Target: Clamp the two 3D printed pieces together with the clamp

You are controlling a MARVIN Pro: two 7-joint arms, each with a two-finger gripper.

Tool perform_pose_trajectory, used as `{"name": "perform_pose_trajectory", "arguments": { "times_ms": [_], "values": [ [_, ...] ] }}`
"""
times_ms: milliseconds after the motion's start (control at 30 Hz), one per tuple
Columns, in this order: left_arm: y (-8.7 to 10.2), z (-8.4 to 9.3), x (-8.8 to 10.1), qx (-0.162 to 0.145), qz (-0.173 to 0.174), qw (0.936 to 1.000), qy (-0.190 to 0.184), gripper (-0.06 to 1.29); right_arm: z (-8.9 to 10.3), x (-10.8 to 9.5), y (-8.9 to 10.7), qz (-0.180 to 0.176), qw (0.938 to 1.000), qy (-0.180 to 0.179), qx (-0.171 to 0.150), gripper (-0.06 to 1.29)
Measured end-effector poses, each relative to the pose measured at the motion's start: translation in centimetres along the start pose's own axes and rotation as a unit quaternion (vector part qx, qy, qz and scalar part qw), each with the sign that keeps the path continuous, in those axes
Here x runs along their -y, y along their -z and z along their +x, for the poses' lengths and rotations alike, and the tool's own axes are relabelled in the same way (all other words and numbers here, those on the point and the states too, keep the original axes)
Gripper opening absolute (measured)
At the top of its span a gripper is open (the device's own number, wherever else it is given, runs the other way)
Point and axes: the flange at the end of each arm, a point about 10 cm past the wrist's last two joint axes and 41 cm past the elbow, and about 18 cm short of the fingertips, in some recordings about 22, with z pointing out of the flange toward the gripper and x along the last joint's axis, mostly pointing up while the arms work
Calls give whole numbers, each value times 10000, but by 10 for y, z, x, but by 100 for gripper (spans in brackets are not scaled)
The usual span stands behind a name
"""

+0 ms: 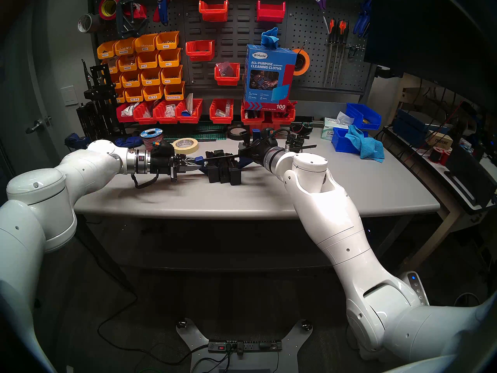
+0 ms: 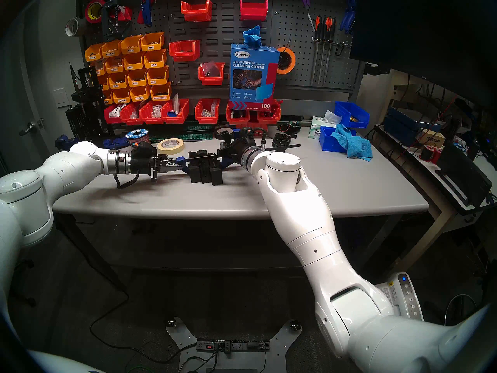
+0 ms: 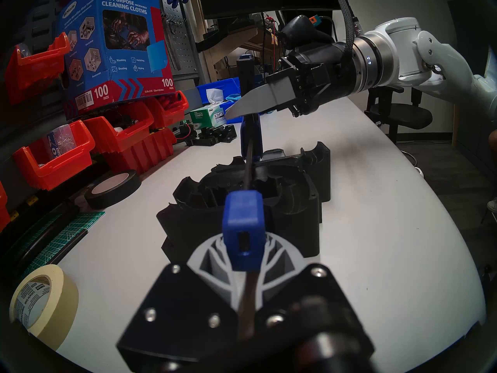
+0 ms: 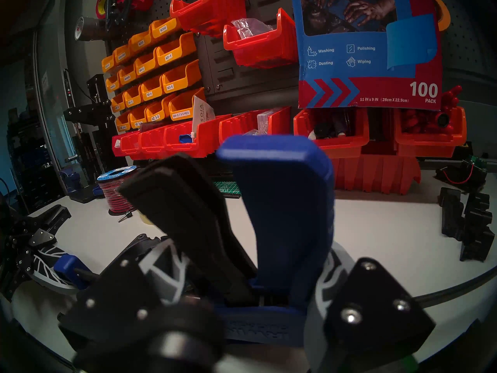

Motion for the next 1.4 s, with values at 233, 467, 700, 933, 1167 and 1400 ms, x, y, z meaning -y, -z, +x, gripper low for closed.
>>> {"name": "perform_pose_trajectory", "arguments": {
  "times_ms": [233,467,700,933,1167,1400],
  "values": [
    [-1,2,1,-23,2,10000,-9,5,-2,11,1,162,9999,39,37,63],
    [-1,1,1,-22,3,10000,-8,5,-2,11,3,169,9998,58,40,127],
    [-1,1,1,-20,5,10000,-6,5,-4,13,4,142,9996,221,43,127],
    [-1,1,1,-18,12,10000,-1,5,-7,14,4,63,9983,574,14,127],
    [-1,1,1,-23,28,10000,0,5,-11,13,4,-4,9970,768,-24,127],
    [-3,2,2,-44,31,10000,-4,5,-14,14,3,-207,9948,998,-40,127]
  ]
}}
